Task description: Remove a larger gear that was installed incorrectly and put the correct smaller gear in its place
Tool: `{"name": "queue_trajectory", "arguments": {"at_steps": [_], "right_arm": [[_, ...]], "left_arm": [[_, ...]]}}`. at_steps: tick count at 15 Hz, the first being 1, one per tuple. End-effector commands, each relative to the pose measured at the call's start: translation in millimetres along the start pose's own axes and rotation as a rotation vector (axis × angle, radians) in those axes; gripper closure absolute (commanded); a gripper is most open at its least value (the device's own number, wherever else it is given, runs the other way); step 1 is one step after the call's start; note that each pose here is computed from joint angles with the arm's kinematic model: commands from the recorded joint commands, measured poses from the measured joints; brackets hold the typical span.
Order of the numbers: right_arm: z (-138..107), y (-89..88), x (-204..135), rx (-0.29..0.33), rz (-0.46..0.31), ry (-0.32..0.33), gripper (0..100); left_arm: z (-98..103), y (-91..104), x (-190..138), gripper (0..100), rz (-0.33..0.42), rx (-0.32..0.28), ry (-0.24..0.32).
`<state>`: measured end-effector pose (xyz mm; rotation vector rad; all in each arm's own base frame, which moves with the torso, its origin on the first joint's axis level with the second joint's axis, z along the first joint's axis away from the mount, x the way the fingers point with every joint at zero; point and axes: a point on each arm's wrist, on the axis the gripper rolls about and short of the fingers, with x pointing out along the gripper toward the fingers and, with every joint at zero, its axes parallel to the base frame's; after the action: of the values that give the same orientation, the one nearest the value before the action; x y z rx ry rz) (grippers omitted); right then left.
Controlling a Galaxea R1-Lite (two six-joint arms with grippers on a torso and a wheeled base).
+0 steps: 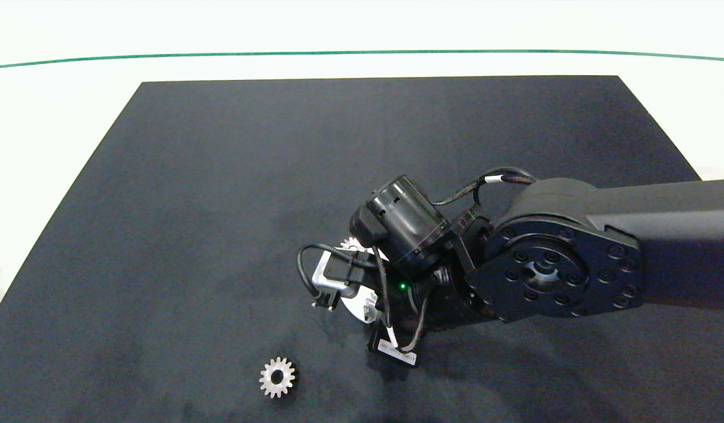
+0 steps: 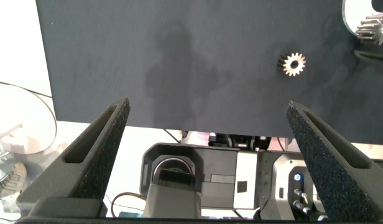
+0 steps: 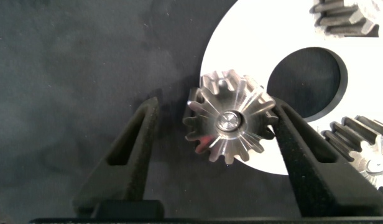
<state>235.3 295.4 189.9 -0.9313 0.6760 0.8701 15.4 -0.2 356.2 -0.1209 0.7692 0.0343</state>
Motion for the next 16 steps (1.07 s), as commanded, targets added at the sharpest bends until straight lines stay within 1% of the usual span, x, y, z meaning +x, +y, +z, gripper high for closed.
{"name": "queue_trajectory", "arguments": {"at_steps": [1,8,16], "right_arm": [[-1.1,-1.3,-0.2,0.000,-0.002,0.004,36],[-8.5,-8.2,2.1,0.015,-0.007,0.025,51],[-7.3,-8.0,2.9,0.012,-0.012,0.015,67]], "left_arm": [[-0.9,0.2,-0.1,0,0.002,-0.001,0.008],[-1.2,0.3,-0.5,0,0.000,0.000,0.006],[-1.4,0.3,-0.9,0,0.000,0.000,0.003]]}}
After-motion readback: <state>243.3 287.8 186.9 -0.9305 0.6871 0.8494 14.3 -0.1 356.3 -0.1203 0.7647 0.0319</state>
